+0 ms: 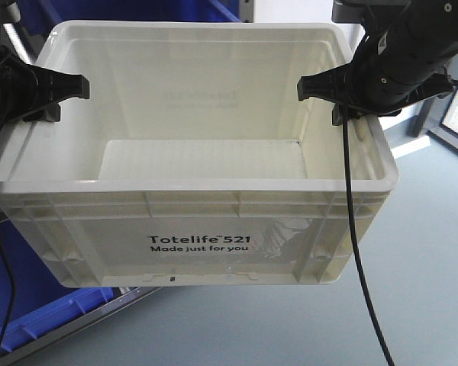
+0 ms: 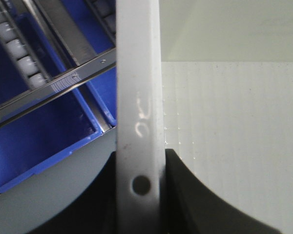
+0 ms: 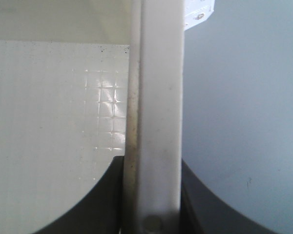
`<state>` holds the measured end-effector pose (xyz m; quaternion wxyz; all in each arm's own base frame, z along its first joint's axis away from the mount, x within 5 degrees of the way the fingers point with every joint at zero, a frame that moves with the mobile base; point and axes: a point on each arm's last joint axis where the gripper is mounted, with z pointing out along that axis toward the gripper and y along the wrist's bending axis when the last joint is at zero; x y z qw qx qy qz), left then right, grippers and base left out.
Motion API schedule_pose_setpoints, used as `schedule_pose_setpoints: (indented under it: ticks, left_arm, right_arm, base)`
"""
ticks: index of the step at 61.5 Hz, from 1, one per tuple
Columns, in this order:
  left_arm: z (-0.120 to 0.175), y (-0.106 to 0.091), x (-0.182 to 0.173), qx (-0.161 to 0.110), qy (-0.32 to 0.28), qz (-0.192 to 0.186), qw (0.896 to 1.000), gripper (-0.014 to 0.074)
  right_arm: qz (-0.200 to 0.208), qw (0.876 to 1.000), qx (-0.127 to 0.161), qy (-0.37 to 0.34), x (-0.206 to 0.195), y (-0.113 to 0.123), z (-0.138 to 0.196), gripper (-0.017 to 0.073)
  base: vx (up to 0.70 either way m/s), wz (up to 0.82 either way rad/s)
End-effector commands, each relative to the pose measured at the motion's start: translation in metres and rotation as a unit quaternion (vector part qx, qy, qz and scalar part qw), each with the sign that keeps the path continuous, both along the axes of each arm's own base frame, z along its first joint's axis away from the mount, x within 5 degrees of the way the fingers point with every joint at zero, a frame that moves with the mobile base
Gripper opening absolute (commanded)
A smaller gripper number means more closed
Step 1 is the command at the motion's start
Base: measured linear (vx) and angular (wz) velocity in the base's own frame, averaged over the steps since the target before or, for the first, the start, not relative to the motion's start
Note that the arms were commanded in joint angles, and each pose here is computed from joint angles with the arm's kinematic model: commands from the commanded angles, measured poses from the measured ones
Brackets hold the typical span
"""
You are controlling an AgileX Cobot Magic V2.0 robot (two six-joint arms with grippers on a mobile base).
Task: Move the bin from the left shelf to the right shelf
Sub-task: 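Carry the tote with both grippers up to the blue-bin shelf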
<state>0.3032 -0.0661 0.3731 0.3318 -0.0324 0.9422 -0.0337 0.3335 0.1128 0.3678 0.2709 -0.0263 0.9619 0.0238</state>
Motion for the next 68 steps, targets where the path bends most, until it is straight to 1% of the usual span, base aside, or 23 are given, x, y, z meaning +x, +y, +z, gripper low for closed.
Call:
schedule_pose_setpoints:
  ticks: [1, 68]
  left_arm:
    - [0.0367, 0.0074, -0.0079, 0.004, -0.098, 0.004, 0.995, -0.0007]
    - [0.0367, 0.0074, -0.0079, 0.004, -0.098, 0.004, 0.995, -0.0007]
  right_arm:
    - [-0.006, 0.996, -0.017, -0.082, -0.0059, -0.0138, 0.0340, 0.0008]
    - [-0.006, 0.996, -0.017, -0.082, -0.0059, -0.0138, 0.0339, 0.0008]
  base:
    - [0.06, 0.51]
    - [0.04, 0.46]
